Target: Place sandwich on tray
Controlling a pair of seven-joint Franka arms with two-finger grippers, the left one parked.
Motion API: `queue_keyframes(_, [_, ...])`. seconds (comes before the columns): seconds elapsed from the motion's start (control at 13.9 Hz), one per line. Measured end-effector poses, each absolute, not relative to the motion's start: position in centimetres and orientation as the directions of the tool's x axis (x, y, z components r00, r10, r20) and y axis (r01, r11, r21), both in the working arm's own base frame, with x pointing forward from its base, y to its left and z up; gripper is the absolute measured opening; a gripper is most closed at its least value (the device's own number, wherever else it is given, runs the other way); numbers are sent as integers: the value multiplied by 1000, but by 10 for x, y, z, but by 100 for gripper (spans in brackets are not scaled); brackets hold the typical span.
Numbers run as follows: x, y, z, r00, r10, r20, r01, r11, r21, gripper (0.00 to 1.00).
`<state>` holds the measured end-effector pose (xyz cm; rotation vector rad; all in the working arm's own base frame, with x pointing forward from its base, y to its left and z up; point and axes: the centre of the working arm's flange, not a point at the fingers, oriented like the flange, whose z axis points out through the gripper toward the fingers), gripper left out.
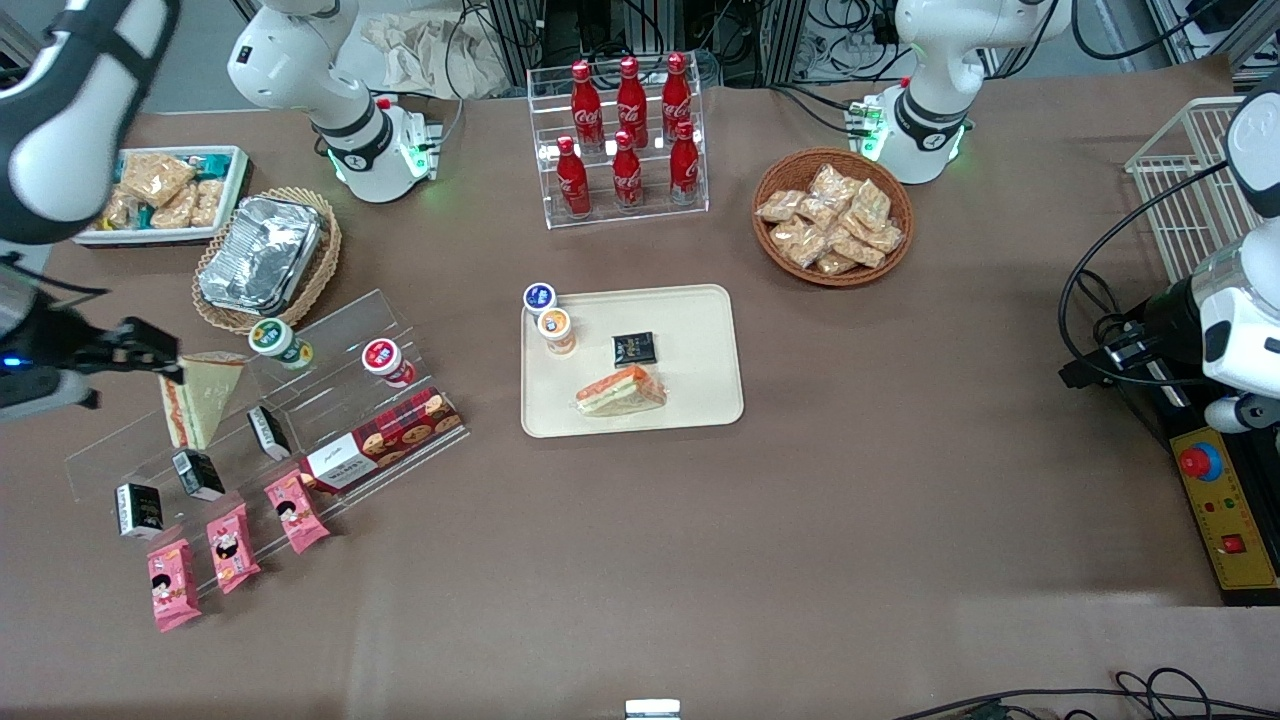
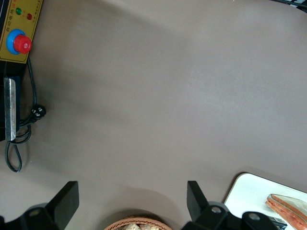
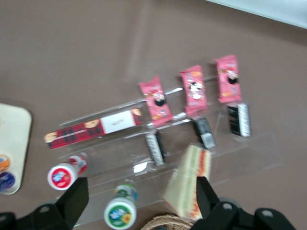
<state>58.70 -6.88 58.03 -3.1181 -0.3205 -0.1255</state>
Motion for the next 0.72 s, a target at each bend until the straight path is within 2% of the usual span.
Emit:
queue_keyframes(0.14, [584,-103,587,985,151,88,151,-989,6,100])
queue_keyframes(0.72, [572,-124,609,1000,3,4,4,-998,-63,100])
